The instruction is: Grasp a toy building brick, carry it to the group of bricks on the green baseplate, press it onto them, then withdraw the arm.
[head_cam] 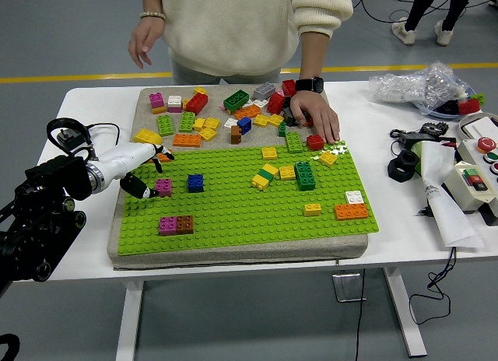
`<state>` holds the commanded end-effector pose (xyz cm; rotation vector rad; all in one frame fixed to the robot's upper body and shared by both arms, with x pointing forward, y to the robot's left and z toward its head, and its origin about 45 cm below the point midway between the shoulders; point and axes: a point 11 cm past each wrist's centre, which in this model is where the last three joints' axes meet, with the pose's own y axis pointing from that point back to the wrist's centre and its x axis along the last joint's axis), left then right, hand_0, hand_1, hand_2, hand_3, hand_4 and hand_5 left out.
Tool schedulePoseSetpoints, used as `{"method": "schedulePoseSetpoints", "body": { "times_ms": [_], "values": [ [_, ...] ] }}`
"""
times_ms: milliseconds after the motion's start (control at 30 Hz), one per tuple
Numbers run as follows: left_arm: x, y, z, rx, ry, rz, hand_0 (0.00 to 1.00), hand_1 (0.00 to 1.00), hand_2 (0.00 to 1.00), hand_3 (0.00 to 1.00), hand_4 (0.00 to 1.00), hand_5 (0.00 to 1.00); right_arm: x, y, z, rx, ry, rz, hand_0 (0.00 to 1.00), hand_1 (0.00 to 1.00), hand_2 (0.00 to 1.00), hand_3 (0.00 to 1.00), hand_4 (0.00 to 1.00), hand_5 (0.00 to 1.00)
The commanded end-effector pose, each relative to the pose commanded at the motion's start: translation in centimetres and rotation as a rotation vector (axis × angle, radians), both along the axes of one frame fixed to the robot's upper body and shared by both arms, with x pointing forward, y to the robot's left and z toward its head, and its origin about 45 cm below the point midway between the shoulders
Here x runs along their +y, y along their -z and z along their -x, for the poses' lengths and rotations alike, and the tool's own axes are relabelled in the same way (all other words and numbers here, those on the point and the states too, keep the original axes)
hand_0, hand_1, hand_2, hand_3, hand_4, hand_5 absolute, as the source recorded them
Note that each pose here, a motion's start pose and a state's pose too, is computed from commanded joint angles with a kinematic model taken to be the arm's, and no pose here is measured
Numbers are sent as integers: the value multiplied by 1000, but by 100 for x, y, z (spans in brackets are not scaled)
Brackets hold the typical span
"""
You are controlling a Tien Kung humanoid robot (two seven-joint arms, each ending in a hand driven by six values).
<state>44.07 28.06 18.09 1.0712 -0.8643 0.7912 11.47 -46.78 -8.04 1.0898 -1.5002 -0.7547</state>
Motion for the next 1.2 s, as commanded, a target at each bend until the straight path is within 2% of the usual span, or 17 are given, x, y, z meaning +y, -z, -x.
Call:
{"method": "schedulePoseSetpoints", "body": {
  "times_ms": [433,1133,1167,1200],
  "values": [
    [0,103,-21,32,-15,-3,820,805,619,801,880,19,-2,-3,-6,0,-3,1,761,676,718,737,998,683],
    [-59,140,-49,35,-19,0,814,793,596,781,883,33,-5,-8,-23,-5,1,0,761,676,718,737,998,683],
    [-61,144,-49,35,-20,0,804,779,574,693,840,22,-5,-8,-23,-5,2,0,761,676,718,737,998,683],
    [-61,146,-49,35,-21,0,804,779,574,693,840,22,-5,-8,-23,-5,2,0,761,676,718,737,998,683]
  ]
}}
